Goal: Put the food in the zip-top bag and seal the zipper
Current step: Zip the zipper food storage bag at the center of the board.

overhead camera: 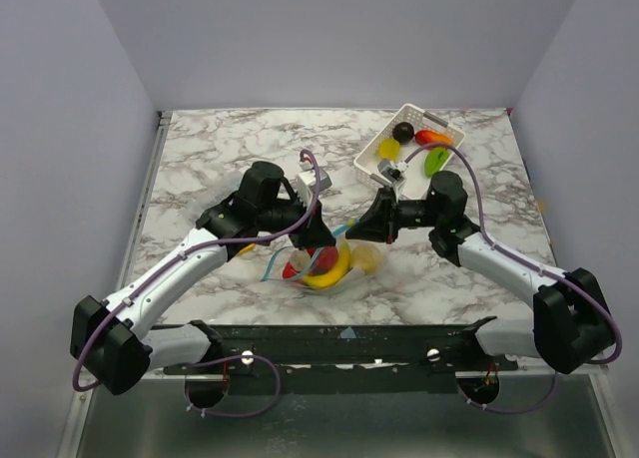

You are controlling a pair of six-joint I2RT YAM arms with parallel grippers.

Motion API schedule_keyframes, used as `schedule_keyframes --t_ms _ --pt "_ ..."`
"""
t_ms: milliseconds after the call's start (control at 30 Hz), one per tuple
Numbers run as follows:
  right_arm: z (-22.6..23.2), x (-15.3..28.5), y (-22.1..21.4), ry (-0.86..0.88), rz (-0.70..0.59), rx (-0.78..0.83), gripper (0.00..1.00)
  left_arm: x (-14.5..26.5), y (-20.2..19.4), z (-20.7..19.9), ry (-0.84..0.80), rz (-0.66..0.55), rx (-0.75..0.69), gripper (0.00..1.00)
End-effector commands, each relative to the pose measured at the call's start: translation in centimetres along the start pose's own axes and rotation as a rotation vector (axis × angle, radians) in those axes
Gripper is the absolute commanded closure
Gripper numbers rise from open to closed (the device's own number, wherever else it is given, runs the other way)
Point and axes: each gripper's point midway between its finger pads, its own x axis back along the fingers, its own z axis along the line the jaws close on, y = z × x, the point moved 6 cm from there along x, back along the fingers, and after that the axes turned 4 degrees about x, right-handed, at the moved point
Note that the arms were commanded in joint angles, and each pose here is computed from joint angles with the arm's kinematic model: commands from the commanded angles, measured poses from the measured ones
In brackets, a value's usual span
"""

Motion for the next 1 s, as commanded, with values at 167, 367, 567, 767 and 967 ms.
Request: schedule_keyframes --t_ms 167,367,567,767,967 --pt "0.0 0.0 -0.4 0.011 -0.041 -0.052 1.00 0.5 3.0 -1.0 0.015 -0.101 -0.026 0.54" --pt "0.4 0.1 -0.5 0.018 -0.077 -0.080 1.00 0.0 5.1 -1.3 0.084 -0.197 -0.048 0.52" --pt "0.2 0.0 -0.3 0.003 -0.079 -0.094 1.00 -1.8 5.4 -2.6 0.064 -0.176 -0.117 0.57" --pt "0.1 0.0 -0.3 -0.010 -0.077 -0.094 1.00 -2.0 5.4 -2.5 0.075 -0.182 -0.121 0.64" --pt "0.0 0.0 -0.3 -0.012 -0.072 -0.096 1.00 -2.2 5.2 -2.2 0.093 -0.171 -0.119 0.71"
